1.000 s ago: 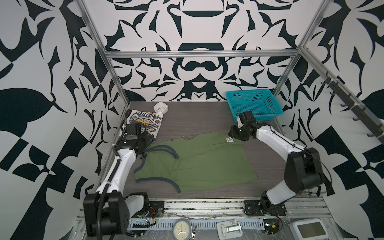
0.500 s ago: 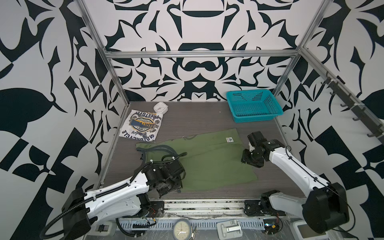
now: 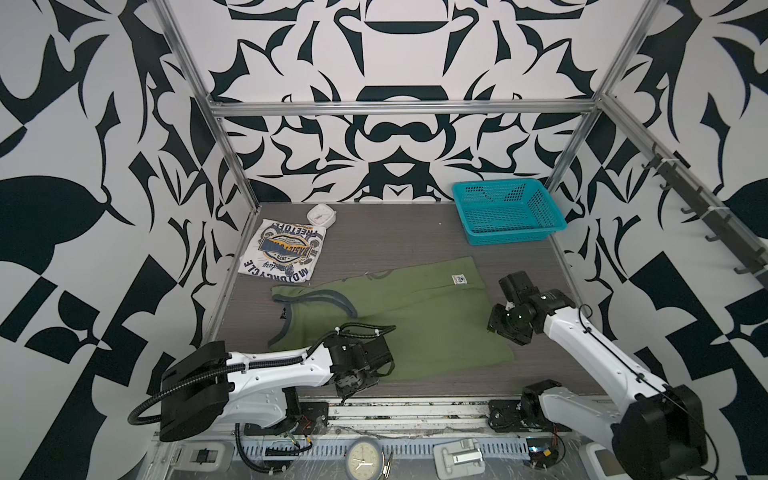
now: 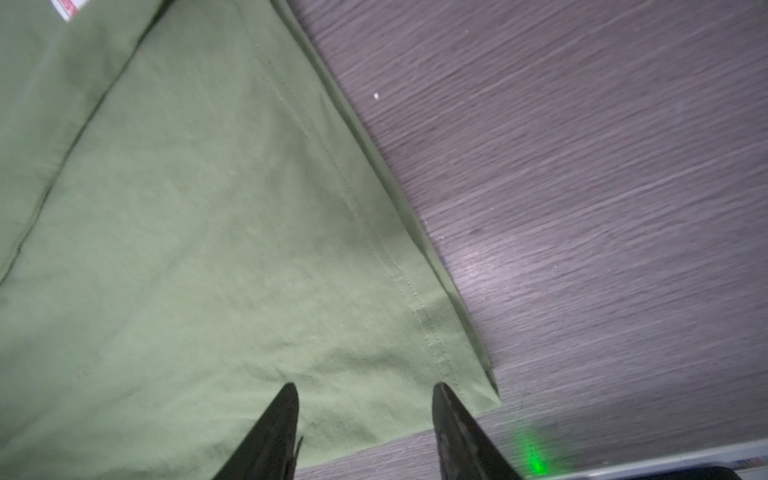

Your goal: Fold and stack the tank tops

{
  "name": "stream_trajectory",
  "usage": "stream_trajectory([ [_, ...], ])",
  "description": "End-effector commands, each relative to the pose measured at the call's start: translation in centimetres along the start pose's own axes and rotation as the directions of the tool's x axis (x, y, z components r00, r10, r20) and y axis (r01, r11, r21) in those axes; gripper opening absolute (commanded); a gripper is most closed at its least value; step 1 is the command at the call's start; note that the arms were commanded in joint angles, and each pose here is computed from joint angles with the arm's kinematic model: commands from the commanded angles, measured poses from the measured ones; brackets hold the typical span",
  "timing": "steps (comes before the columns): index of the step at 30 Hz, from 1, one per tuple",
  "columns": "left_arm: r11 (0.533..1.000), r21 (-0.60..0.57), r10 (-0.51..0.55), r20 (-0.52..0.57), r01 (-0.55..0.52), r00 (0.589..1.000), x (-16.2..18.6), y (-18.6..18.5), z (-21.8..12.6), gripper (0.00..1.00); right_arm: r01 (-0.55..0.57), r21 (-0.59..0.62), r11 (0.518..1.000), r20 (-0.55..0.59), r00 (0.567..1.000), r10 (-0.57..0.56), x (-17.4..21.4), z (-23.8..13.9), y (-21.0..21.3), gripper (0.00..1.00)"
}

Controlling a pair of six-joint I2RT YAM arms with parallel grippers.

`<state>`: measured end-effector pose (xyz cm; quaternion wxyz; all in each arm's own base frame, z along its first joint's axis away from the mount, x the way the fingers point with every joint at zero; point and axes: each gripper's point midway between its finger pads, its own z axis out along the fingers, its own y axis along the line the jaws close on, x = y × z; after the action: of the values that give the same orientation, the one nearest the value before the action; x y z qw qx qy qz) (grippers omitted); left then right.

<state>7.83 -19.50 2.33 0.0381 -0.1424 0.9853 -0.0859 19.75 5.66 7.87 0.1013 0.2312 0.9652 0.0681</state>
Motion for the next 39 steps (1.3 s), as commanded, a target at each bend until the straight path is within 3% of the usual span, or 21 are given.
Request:
stream_trajectory([
  [1,0.998,-0.051,-0.025,0.047,0.028,0.999,-1.0,1.6,0.8,0.41,-0.041,0.022,0.999,0.017,0.999,0.041,0.2,-0.1,-0.7,0.54],
  [6,0.997,-0.069,-0.021,0.054,0.025,0.998,-1.9,2.0,1.3,0.34,-0.069,0.027,0.997,0.008,0.998,0.069,0.8,0.2,-1.1,0.54],
  [15,0.998,-0.065,-0.017,0.093,0.023,0.995,-4.3,1.9,0.5,0.12,-0.141,0.108,0.984,0.034,0.99,0.138,1.7,-0.2,-3.5,0.51],
  [32,0.999,-0.041,-0.03,0.098,0.034,0.995,-5.6,1.7,0.2,0.07,-0.186,0.179,0.966,-0.062,0.978,0.2,7.6,2.6,-4.5,0.47],
  [39,0.999,-0.026,-0.032,0.087,0.035,0.996,-5.4,1.4,0.3,0.06,-0.159,0.158,0.975,-0.078,0.982,0.173,7.6,4.1,-3.8,0.38],
])
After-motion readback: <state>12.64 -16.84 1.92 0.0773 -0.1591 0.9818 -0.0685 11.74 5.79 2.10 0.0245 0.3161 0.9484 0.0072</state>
